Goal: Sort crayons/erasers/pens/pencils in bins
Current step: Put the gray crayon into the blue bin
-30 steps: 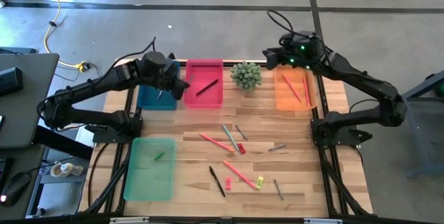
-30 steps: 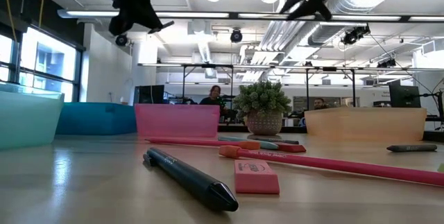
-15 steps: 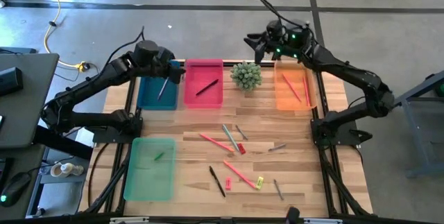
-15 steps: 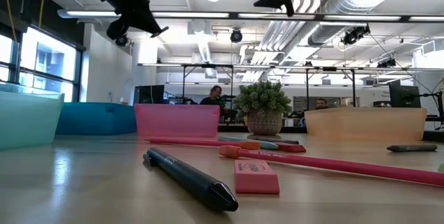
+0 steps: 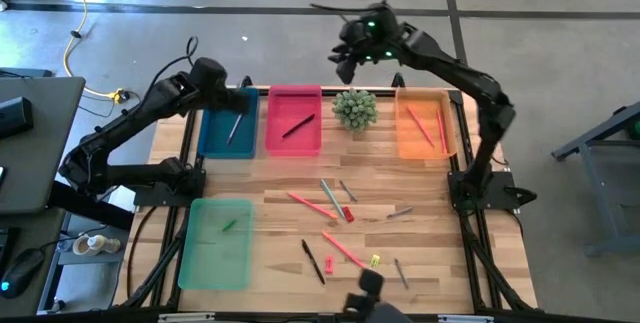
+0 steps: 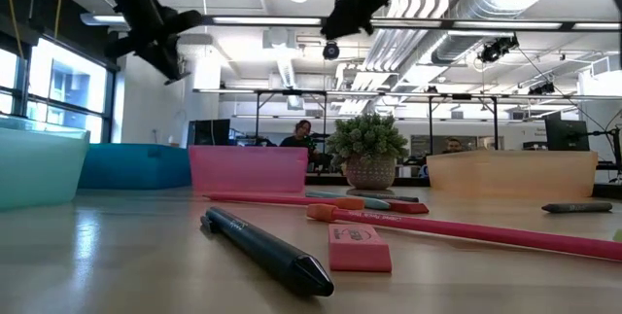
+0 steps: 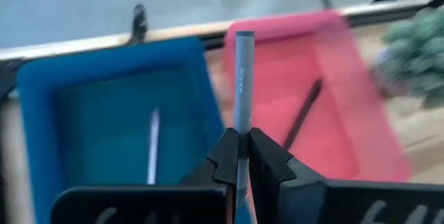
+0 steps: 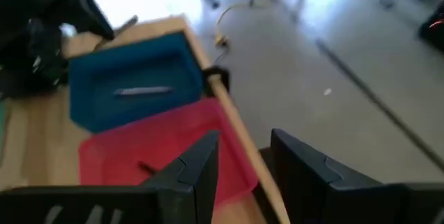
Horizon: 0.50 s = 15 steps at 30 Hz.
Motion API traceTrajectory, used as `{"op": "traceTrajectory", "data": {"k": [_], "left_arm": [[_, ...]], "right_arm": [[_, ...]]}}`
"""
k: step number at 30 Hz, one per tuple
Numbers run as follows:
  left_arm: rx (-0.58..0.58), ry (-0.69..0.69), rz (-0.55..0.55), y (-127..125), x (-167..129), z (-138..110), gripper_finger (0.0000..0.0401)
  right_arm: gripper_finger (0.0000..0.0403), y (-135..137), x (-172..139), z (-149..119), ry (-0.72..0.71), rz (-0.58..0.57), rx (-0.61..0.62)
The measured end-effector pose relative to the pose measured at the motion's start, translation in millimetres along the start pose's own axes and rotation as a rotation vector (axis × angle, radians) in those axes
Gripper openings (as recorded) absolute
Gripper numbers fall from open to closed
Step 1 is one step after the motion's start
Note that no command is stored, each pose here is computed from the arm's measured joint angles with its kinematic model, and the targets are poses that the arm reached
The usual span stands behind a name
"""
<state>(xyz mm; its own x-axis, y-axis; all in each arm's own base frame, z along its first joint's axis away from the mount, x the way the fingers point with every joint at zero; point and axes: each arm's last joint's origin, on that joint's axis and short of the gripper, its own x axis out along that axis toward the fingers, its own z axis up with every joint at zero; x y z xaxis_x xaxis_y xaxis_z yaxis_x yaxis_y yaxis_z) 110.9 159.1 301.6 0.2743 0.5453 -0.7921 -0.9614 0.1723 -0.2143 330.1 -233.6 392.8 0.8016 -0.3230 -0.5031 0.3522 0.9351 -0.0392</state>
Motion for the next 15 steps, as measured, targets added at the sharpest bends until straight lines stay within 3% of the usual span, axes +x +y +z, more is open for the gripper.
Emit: {"op": "traceTrajectory", "data": {"k": [8, 15], "left_arm": [[0.042, 0.065, 0.052, 8, 1, -4, 0.0003], [0.061, 0.140, 0.083, 8, 12, -5, 0.0003]], "right_arm": [[0.0124, 15, 59, 0, 0.106, 0.106, -0.060], [0.0124, 36, 105, -15, 0.191, 0.171, -0.117]]}}
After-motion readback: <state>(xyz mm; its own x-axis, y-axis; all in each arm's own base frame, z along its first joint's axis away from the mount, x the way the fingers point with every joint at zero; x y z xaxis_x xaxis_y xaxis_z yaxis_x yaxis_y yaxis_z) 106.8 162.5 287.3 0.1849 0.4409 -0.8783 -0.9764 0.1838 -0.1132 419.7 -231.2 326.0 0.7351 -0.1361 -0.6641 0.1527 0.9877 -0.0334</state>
